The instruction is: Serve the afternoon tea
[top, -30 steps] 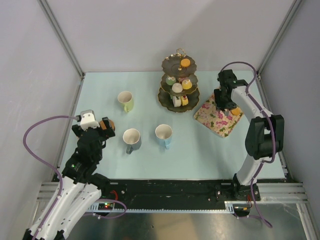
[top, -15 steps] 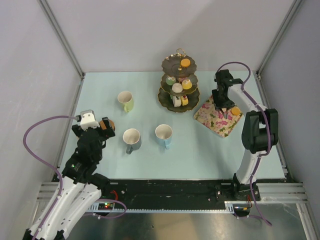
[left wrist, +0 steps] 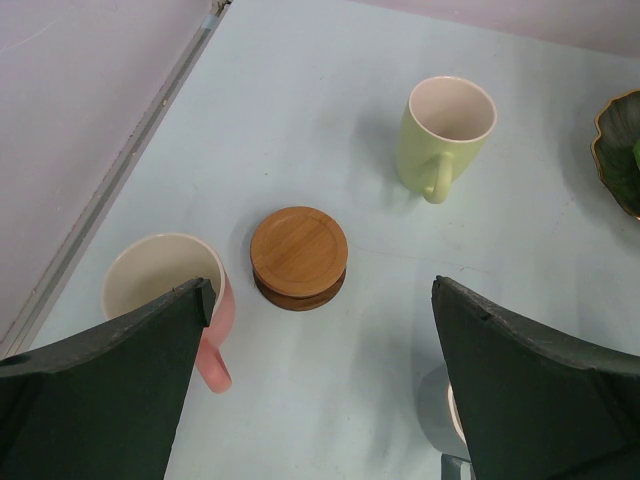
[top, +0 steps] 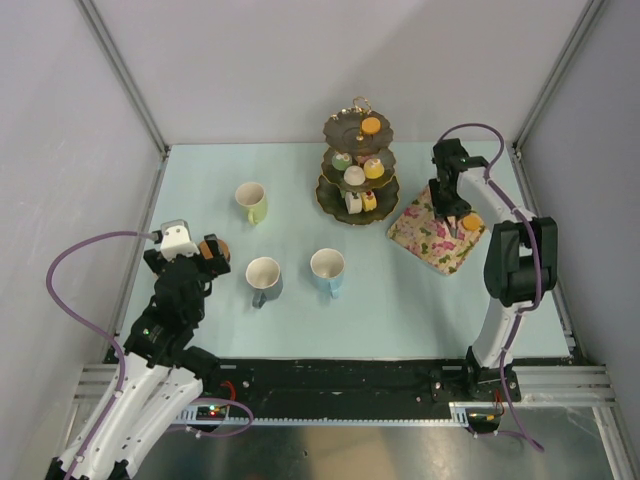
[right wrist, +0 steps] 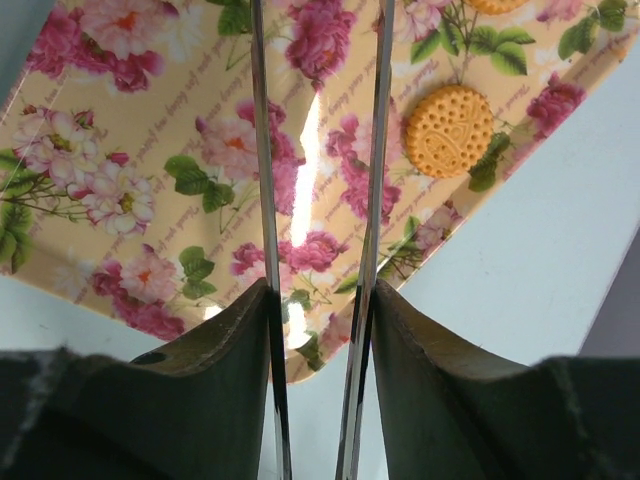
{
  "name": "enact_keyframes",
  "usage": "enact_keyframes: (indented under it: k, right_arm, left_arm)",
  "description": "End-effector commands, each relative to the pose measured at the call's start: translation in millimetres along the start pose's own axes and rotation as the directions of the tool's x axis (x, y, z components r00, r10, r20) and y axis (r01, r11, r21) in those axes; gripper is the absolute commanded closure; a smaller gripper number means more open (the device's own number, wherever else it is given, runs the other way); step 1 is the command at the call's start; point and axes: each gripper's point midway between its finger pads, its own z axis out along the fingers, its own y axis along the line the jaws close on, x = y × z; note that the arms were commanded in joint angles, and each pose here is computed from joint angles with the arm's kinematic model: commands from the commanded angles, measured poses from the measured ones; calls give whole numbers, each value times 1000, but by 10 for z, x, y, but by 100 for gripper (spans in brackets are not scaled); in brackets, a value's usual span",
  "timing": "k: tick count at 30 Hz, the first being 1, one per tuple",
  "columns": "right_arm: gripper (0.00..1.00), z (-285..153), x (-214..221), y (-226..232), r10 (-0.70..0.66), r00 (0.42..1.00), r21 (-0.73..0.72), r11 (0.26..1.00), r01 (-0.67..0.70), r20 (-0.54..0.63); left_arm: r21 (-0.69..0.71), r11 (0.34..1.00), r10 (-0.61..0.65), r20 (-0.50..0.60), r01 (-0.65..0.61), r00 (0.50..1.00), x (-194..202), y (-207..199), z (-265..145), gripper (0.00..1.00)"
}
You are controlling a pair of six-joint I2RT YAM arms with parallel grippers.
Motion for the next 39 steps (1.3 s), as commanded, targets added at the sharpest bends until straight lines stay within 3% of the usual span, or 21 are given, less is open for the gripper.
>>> enact_keyframes:
  k: [1,10,18,28,39]
  right_arm:
    - [58,-411,-180,-200,55,994,50,997,-60,98]
    - [58,-967,-246,-340,97,974,63,992,-112,204]
    - [58,-1772,-455,-284,55,928,63,994,-84,369]
    - [57,-2801,-703,182,-61,798,-8,997,83,600]
    - [57,-3312,-692,988,-124,704,-180,922,342,700]
  left_arm:
    - [-1,1000,1,23,-1,1000,-43,-5,8,2]
    - [3,1000,-3,26,3,1000,-52,-7,0,2]
    - [10,1000,-3,26,3,1000,-52,-18,-2,2]
    - [13,1000,-8,30,8,1000,-62,-19,-9,2]
    - [16,1000,-14,38,14,999,-81,-14,-24,2]
